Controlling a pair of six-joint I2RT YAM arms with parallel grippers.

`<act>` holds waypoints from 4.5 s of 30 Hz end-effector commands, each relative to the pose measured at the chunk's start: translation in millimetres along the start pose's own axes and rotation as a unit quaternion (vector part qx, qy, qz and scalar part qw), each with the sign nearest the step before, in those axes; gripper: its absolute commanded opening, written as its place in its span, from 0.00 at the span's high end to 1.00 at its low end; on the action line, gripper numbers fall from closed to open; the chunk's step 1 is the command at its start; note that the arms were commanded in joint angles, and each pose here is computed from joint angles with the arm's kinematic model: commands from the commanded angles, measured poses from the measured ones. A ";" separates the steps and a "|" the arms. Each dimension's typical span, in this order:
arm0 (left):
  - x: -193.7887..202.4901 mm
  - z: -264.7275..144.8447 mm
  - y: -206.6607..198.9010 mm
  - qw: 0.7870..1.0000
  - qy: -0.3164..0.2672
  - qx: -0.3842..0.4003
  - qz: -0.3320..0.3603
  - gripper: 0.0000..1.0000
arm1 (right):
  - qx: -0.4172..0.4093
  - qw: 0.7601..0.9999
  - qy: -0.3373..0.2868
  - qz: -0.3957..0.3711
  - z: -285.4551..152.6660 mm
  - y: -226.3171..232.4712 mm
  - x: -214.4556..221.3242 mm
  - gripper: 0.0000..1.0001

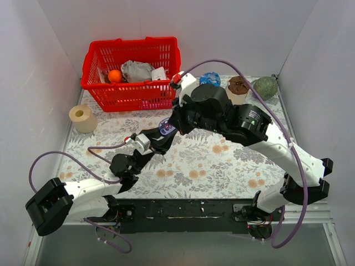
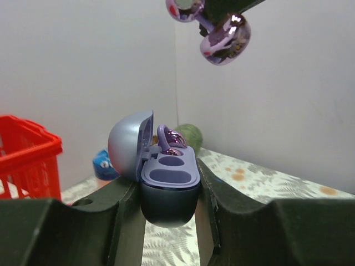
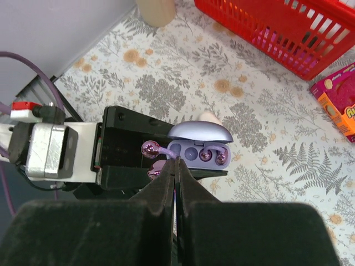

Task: Insert the wireless bluetooth earbuds into the charging case
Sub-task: Pick up the earbud from the charging case, then place the earbud in the charging case.

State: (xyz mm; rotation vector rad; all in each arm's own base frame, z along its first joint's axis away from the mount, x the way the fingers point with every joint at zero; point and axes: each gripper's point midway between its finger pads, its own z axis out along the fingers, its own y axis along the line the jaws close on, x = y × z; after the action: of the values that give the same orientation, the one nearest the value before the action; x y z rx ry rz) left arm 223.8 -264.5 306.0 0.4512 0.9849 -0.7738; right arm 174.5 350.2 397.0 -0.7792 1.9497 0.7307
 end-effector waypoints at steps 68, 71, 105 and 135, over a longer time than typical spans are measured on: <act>-120.6 -97.7 -149.8 0.736 0.137 0.535 -0.391 1.00 | -0.174 0.727 -0.411 -0.522 -101.7 74.5 10.3 0.99; -123.0 -95.2 -149.1 0.738 0.132 0.534 -0.392 1.00 | -0.188 0.703 -0.415 -0.547 -101.7 78.4 23.2 0.99; -150.6 -107.7 -150.7 0.719 0.137 0.540 -0.416 1.00 | -0.237 0.663 -0.376 -0.602 -82.4 84.8 66.8 0.99; -142.2 -109.4 -149.1 0.715 0.142 0.522 -0.443 0.99 | -0.181 0.717 -0.337 -0.583 -61.7 48.7 63.9 0.72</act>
State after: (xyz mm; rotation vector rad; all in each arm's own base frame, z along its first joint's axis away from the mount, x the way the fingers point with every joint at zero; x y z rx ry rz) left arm 47.9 -279.3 330.2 1.0277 1.3076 -2.1640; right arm 73.3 324.5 375.6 -1.5100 0.3532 0.4592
